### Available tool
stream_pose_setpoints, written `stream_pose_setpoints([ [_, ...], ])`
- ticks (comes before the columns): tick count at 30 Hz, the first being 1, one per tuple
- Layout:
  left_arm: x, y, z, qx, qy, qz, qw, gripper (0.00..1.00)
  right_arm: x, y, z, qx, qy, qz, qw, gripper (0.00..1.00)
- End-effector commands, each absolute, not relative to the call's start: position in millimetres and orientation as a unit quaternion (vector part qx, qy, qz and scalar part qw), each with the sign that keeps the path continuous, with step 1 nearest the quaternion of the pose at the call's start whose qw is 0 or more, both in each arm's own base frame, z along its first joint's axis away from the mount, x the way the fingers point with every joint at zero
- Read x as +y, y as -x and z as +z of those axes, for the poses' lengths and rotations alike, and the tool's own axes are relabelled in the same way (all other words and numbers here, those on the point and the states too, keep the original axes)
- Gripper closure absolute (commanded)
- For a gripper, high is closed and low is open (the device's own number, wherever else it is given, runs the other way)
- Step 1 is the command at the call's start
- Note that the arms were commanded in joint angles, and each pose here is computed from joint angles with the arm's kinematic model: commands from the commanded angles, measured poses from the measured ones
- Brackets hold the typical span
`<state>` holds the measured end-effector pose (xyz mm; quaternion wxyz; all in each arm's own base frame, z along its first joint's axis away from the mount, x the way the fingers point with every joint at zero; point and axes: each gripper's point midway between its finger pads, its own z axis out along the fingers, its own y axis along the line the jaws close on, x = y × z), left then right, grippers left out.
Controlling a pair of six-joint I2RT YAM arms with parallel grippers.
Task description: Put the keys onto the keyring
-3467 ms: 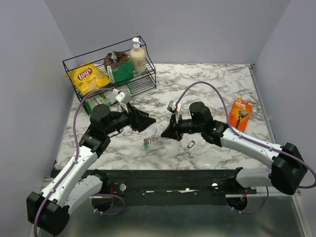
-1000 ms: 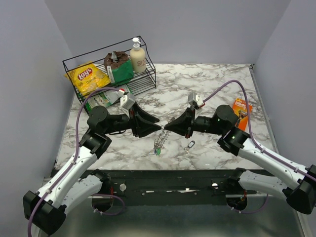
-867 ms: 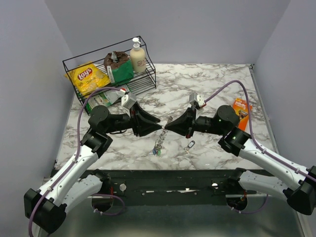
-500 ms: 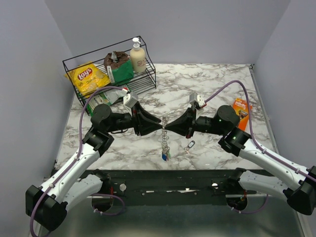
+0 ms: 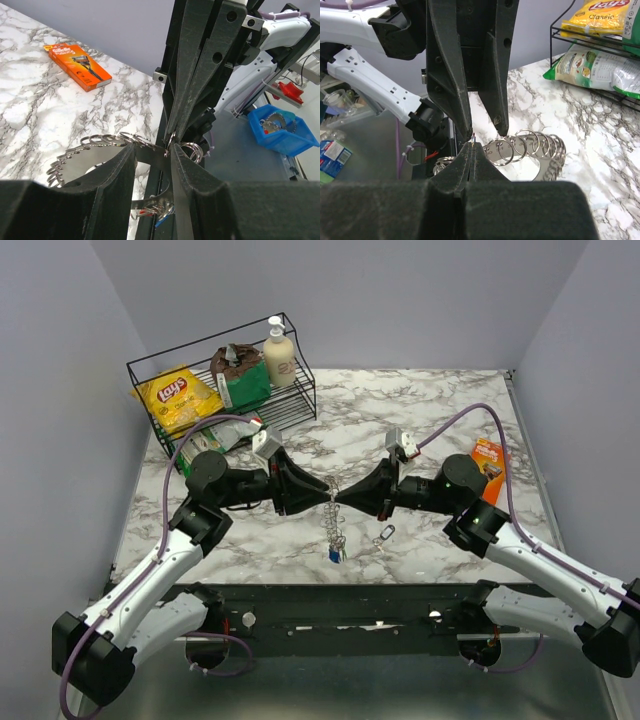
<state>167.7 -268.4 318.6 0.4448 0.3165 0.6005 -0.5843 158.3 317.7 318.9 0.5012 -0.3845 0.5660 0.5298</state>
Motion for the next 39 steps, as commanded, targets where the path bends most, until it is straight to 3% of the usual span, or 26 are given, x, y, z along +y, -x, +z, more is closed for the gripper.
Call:
stream_pose_setpoints([
  [1, -271, -159, 316, 0.592, -0.331, -0.594, 0.432, 0.58, 315, -156, 336, 0.541, 0.381, 0.532, 0.528, 0.99],
  [14, -277, -152, 314, 0.590, -0.342, -0.599, 0.420, 0.63, 314, -156, 337, 0.541, 0.377, 0.533, 0.530, 0.99],
  [17, -276, -152, 314, 0.590, -0.345, -0.596, 0.422, 0.68, 314, -157, 337, 0.541, 0.376, 0.532, 0.531, 0.99],
  [24, -276, -149, 319, 0.583, -0.347, -0.598, 0.426, 1.00, 313, -156, 337, 0.540, 0.376, 0.533, 0.532, 0.99],
  [39, -273, -147, 325, 0.577, -0.346, -0.593, 0.443, 1.00, 313, -156, 336, 0.545, 0.375, 0.533, 0.528, 0.97],
])
